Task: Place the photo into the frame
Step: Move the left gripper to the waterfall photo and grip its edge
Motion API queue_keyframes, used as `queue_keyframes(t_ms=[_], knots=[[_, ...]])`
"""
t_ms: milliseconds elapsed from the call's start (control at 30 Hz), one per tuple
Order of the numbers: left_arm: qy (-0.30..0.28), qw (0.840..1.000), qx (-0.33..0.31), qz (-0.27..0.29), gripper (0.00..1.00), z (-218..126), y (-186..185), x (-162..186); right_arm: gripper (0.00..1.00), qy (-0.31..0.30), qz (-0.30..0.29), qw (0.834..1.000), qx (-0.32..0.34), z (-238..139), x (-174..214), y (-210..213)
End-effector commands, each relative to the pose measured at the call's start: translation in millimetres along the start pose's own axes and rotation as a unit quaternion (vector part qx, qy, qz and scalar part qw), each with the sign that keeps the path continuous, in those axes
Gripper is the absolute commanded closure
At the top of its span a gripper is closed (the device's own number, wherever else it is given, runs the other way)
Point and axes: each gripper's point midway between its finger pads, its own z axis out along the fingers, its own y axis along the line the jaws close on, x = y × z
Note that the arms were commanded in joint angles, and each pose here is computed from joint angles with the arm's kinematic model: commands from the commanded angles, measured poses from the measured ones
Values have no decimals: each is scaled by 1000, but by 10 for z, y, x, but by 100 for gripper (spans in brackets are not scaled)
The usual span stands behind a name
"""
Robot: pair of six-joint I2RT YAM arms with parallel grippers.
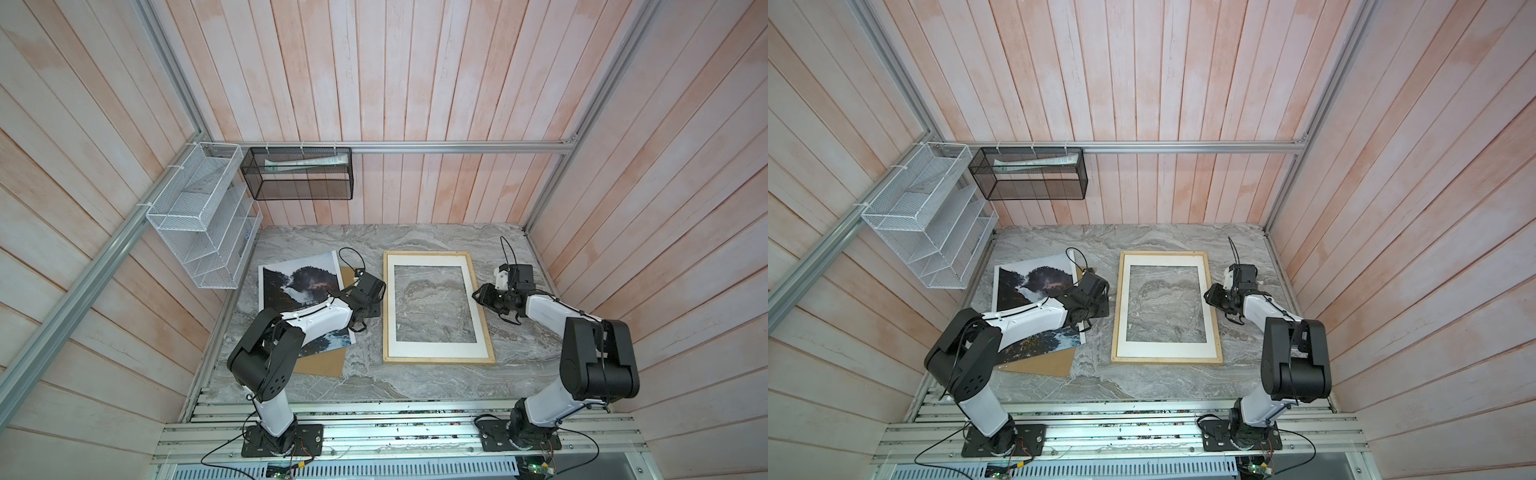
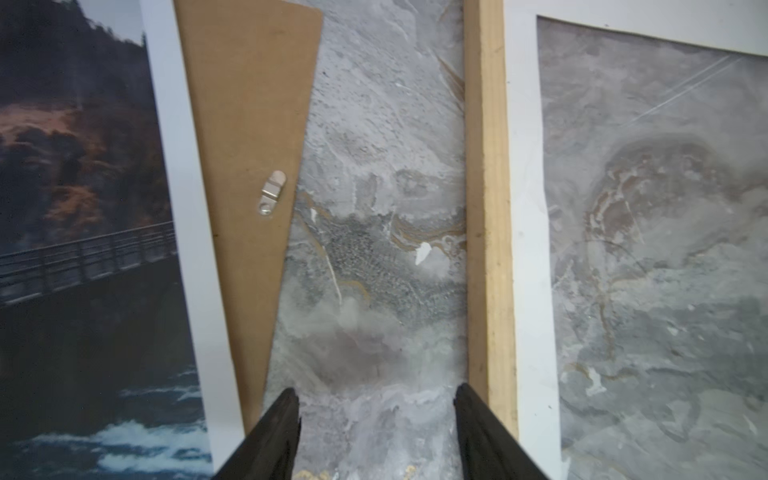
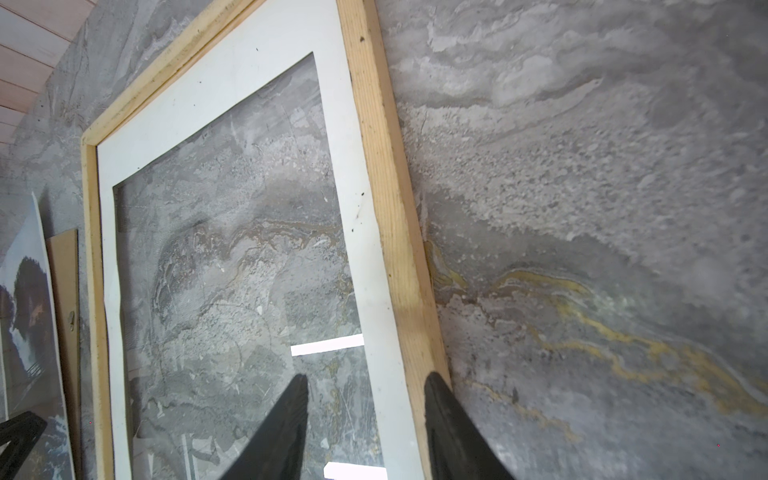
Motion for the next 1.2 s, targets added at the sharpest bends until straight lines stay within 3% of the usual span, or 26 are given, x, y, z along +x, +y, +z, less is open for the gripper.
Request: queue_keyframes(t_ms=[0,567,933,1167], knots=[[14,996,-92,8,38,75,321,88,52,5,-1,1000,3,-43,56,5],[50,986,-158,20,40,243,524,287,52,9,2,1000,2,-17,81,-4],[66,982,-173,22,50,254,603,400,52,9,3,1000,-3,-11,85,6],[71,981,-180,22,65,258,639,449,52,6,1,1000,-3,-50,93,12]])
